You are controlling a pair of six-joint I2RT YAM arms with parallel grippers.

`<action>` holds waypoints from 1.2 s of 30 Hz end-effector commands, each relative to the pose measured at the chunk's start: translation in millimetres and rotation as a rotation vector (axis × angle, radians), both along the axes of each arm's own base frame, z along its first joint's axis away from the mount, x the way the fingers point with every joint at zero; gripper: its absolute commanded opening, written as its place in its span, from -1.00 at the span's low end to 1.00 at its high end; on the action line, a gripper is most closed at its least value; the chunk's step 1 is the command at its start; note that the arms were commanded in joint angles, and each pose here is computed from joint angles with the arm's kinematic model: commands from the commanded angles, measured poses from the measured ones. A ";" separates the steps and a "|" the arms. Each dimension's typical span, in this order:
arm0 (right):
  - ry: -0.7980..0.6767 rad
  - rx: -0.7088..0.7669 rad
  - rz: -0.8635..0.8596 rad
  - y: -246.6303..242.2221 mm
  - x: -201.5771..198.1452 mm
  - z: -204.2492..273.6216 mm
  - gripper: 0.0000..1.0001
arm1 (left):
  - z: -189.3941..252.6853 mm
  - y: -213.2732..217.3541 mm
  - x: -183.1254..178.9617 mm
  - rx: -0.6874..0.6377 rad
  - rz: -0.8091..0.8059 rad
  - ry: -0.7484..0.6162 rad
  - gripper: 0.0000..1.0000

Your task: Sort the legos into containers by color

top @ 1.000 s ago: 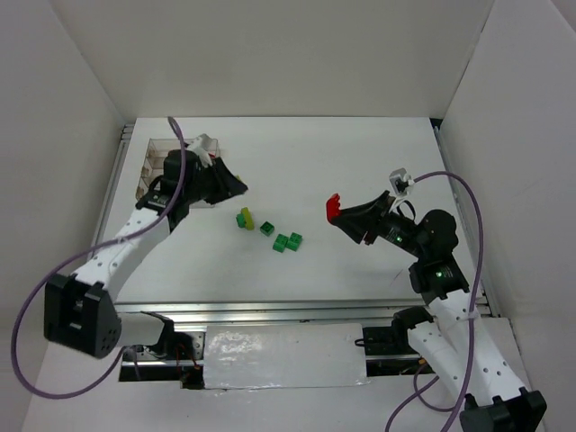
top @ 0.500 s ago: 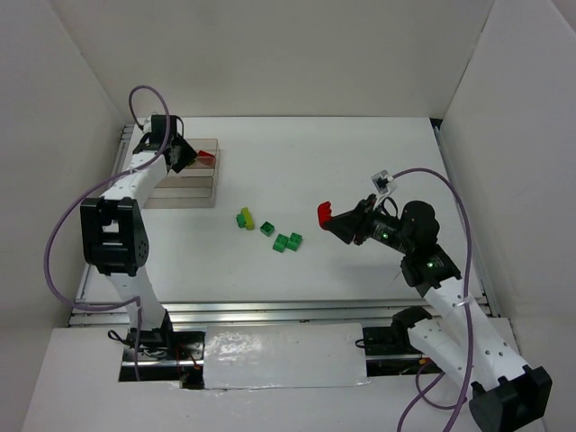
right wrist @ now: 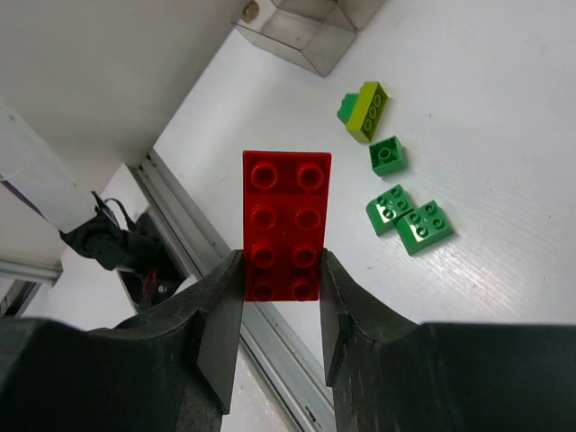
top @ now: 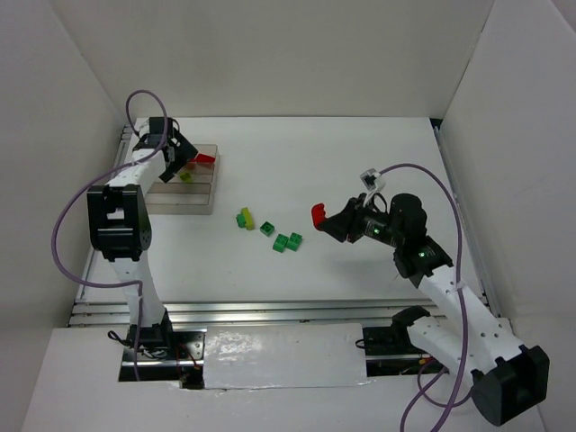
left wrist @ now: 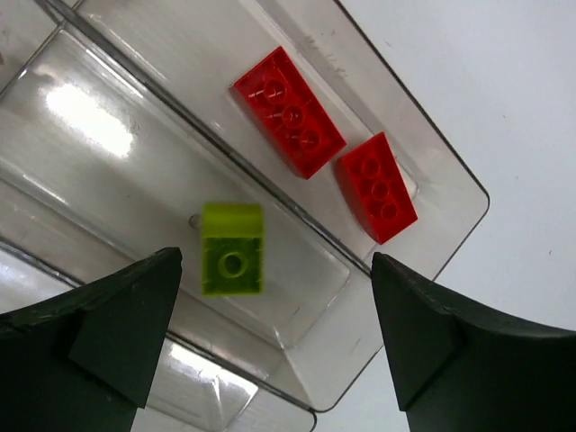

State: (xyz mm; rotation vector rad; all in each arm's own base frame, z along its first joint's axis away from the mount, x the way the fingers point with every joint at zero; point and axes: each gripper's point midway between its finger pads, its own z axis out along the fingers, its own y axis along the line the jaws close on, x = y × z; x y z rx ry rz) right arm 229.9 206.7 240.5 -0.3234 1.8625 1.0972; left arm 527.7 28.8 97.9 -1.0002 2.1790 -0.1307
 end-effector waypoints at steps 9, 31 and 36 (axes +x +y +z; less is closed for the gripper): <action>0.097 -0.126 -0.130 70.9 91.0 15.7 -1.00 | 129.0 -10.9 -31.8 -0.039 -0.026 -0.228 0.99; 0.067 0.400 -0.048 318.3 309.5 0.7 -0.90 | 157.9 -50.3 -259.6 0.134 -0.425 -0.392 0.99; 0.059 0.442 -0.164 318.6 327.8 -11.0 -0.70 | 149.9 -55.8 -258.5 0.106 -0.456 -0.364 0.99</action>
